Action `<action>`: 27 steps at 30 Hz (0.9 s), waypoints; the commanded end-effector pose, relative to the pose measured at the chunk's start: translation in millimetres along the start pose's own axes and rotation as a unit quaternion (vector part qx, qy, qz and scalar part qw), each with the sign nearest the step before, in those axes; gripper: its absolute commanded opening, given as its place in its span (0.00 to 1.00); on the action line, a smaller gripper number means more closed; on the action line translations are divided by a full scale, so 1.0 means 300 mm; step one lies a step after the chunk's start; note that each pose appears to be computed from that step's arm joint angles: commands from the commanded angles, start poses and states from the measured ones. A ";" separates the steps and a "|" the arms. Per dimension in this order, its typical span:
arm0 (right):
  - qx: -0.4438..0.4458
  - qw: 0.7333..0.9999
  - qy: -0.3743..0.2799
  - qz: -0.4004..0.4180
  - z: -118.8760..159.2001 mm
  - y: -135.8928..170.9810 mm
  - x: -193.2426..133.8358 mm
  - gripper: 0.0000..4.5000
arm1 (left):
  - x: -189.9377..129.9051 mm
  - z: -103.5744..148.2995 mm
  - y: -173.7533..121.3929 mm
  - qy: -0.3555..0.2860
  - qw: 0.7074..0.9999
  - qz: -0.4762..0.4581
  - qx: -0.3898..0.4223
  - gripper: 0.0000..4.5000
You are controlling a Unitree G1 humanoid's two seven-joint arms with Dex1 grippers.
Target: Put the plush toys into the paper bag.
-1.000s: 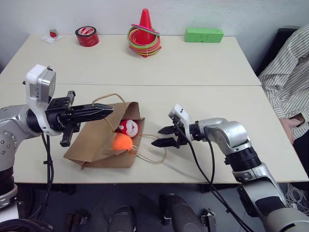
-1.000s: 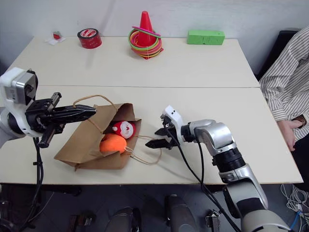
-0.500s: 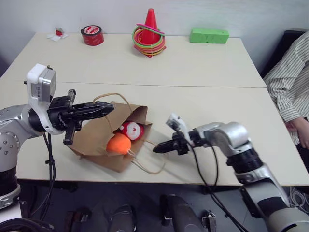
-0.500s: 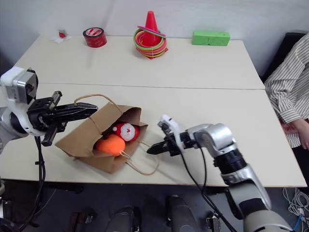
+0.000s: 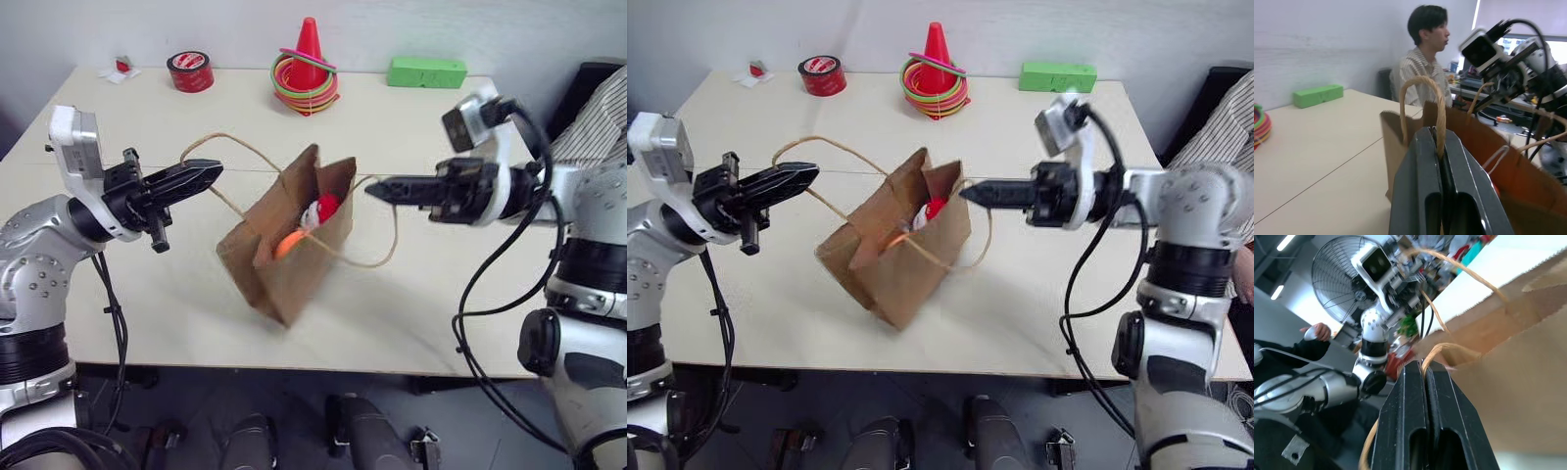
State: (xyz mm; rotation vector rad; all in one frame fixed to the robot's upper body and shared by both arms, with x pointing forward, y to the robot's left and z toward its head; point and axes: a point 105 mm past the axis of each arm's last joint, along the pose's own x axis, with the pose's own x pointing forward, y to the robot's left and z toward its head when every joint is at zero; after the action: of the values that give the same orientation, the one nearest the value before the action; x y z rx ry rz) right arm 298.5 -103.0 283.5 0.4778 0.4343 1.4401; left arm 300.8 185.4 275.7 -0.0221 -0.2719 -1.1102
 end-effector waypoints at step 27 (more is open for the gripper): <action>-0.179 0.973 0.026 -0.144 -0.322 -0.178 -0.205 0.71 | -0.273 -0.127 -0.111 0.178 0.983 0.046 -0.011 0.90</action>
State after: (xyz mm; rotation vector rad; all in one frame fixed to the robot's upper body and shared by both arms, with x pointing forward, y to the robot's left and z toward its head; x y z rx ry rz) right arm 289.1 -176.1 167.2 0.2100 0.3503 1.1533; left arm 251.0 242.9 206.2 0.0793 0.1099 -0.9867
